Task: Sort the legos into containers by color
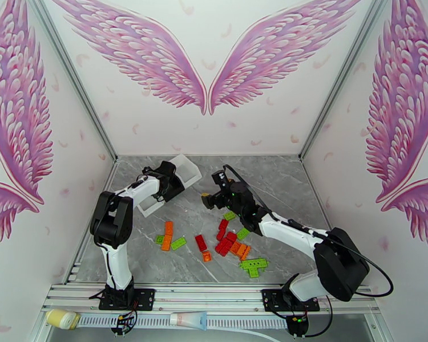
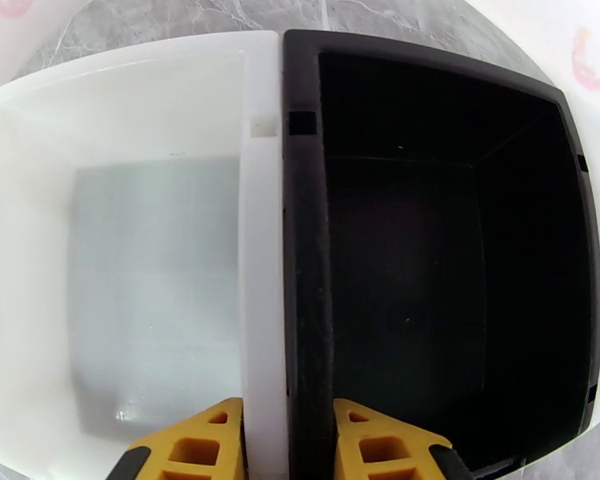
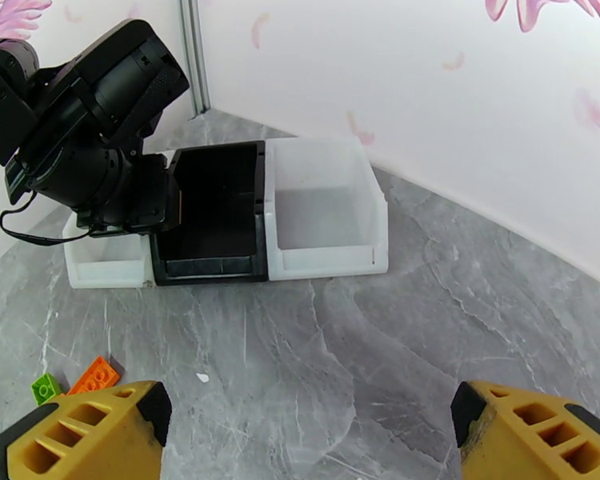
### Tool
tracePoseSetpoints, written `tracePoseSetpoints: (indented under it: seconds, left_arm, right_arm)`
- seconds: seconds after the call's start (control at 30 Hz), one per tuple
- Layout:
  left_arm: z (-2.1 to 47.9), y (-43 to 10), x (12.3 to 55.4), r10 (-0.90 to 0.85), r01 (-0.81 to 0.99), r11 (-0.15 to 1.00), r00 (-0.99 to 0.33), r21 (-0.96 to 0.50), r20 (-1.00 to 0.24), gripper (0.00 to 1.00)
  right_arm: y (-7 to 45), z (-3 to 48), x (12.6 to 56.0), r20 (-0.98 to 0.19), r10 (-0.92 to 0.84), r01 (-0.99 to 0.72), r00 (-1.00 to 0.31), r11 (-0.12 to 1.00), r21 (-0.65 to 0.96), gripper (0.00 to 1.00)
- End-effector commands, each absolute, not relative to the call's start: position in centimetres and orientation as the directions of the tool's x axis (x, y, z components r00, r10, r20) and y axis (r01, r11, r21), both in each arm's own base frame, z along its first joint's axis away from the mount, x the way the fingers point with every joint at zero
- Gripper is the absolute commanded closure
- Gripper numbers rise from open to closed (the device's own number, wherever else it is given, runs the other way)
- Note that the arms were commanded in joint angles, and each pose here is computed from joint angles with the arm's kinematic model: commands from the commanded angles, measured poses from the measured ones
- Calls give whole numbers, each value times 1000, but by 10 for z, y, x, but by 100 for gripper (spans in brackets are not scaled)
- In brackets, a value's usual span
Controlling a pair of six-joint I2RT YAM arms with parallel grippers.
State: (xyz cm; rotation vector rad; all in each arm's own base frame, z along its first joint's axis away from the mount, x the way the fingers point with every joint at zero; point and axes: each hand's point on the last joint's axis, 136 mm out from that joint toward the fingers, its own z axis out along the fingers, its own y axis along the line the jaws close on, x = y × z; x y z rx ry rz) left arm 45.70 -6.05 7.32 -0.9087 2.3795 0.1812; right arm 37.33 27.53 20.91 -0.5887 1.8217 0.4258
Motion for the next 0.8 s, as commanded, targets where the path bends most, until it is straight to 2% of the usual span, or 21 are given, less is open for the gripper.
tracePoseSetpoints:
  seconds: [0.0,0.23,0.4,0.63,0.77]
  left_arm:
    - [94,-77,467,-514,-561,820,-638,-111,-573,76]
    - [104,-119,475,-289,-324,944,-731,-58,-618,75]
    - [104,-160,483,-174,-155,984,-762,-85,-624,75]
    - [98,-205,488,-98,-18,990,-784,-136,-613,75]
    - [95,-216,490,-100,-3,987,-791,-160,-603,74]
  right_arm:
    - [274,221,380,-959,-133,-540,-251,841,25,2]
    - [248,217,382,-946,-31,-398,-322,911,105,2]
    - [231,200,375,-891,-32,-307,-452,944,122,1]
    - [215,179,357,-830,-1,-247,-557,955,165,1]
    - [206,172,350,-787,-32,-223,-616,966,135,1]
